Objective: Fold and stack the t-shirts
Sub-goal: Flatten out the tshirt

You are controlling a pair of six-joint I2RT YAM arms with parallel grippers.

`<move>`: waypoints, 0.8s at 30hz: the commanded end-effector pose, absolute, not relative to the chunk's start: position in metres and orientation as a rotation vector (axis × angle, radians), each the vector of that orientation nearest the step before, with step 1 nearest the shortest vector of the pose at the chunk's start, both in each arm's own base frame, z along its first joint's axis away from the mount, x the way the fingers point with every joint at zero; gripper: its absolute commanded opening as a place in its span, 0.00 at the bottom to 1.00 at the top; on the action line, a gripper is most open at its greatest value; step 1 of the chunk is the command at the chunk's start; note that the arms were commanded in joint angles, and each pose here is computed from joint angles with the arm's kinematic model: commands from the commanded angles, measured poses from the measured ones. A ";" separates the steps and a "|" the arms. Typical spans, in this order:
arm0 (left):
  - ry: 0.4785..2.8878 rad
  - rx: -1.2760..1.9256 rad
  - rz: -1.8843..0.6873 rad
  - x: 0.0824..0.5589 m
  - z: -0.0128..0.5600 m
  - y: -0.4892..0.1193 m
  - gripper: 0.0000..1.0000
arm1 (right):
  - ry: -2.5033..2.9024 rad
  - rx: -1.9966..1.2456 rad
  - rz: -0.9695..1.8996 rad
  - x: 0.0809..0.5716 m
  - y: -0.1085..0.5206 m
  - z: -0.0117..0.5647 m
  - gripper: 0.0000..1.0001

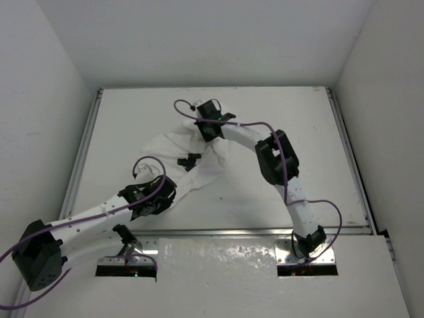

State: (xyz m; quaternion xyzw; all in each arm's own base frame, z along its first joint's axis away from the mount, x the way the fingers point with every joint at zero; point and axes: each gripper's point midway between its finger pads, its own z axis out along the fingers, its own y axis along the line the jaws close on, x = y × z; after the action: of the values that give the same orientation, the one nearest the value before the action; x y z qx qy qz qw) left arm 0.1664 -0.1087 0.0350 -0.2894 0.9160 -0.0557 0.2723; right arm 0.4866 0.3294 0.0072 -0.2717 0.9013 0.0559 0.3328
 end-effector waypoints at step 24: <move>2.374 -0.628 -0.245 0.234 0.063 -0.133 0.00 | 2.415 -0.064 0.284 0.352 0.151 0.078 0.58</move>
State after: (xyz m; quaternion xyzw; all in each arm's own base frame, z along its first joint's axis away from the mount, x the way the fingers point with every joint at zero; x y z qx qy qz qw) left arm 0.2296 -0.1277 0.0592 -0.2468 0.9114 -0.0678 0.3223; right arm 0.3434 0.1349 0.0726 -0.0091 0.9407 0.0929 0.3262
